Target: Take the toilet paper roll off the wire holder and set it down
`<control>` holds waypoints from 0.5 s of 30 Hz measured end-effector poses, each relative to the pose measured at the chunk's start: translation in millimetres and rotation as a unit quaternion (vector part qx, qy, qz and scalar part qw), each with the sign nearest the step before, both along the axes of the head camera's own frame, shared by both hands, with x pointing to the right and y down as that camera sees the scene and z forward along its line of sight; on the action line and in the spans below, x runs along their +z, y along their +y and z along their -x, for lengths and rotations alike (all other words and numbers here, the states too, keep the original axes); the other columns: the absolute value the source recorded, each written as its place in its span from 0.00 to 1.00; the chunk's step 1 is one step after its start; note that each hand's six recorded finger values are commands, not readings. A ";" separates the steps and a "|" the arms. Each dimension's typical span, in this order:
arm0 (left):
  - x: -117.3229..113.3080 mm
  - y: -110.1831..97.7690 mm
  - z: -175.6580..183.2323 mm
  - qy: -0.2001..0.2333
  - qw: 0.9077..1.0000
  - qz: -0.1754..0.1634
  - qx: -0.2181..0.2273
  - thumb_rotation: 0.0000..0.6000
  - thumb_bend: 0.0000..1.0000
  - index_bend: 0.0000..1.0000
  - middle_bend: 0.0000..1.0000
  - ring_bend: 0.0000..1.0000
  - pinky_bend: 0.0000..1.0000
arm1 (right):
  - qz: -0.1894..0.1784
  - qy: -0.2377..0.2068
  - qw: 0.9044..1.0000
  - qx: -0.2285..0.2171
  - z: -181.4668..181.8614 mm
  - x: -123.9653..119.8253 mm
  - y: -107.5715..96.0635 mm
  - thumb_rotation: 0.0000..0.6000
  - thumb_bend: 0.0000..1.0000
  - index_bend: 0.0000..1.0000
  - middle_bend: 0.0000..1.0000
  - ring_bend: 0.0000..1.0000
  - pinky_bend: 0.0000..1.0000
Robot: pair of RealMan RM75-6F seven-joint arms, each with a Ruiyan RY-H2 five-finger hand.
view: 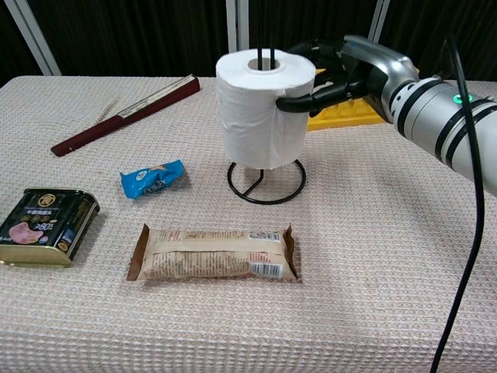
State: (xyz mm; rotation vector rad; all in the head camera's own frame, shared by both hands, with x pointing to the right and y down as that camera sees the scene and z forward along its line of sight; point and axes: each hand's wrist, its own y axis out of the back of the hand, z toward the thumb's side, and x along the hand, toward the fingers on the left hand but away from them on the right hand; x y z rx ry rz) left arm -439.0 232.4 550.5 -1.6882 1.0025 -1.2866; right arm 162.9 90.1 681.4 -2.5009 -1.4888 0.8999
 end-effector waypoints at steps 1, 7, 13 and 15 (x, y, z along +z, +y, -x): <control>0.4 0.1 -0.5 0.000 1.000 0.001 0.001 1.00 0.11 0.11 0.06 0.06 0.22 | -0.009 -0.009 1.000 0.002 0.6 -7.5 -1.6 1.00 0.22 0.41 0.46 0.41 0.48; 1.4 0.0 -1.8 -0.001 1.000 0.002 0.001 1.00 0.11 0.11 0.06 0.06 0.22 | -0.080 -0.093 0.992 0.036 2.1 -68.7 -14.9 1.00 0.23 0.41 0.45 0.41 0.48; 2.4 0.7 -3.1 -0.002 1.000 0.003 0.003 1.00 0.11 0.11 0.06 0.06 0.22 | -0.152 -0.191 0.966 0.080 -8.2 -133.6 -26.0 1.00 0.22 0.40 0.41 0.40 0.42; 2.7 0.7 -3.2 -0.002 1.000 0.004 0.003 1.00 0.11 0.11 0.06 0.06 0.22 | -0.170 -0.209 0.959 0.086 -16.3 -149.9 -26.0 1.00 0.22 0.40 0.41 0.40 0.42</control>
